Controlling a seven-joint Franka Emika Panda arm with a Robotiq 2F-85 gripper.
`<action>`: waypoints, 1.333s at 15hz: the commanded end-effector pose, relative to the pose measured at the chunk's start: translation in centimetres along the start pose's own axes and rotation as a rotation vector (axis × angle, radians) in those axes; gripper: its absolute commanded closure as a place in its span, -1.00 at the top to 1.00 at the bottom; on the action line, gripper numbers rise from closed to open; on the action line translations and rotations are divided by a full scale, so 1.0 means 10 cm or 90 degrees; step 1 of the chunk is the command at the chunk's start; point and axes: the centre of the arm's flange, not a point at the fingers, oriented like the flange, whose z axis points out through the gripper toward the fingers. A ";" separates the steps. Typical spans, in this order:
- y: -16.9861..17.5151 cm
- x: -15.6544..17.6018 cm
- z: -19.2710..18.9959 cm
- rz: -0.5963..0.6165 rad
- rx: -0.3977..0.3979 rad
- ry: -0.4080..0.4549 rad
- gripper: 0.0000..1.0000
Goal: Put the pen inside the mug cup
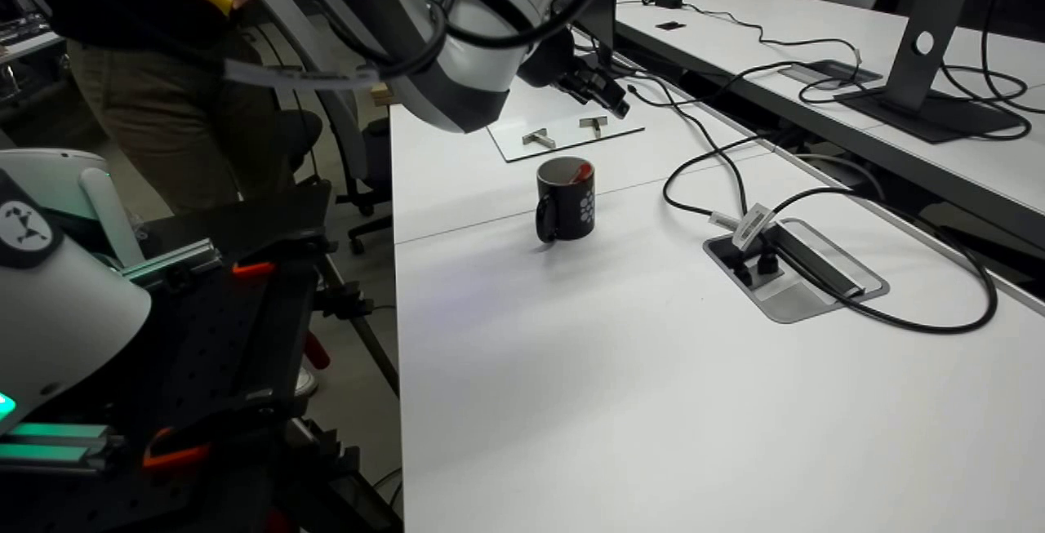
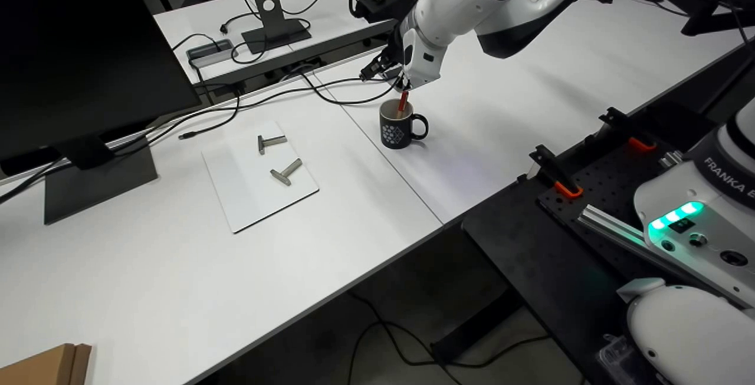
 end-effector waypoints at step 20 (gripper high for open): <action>-0.09 -0.25 -0.15 -0.058 0.130 0.008 1.00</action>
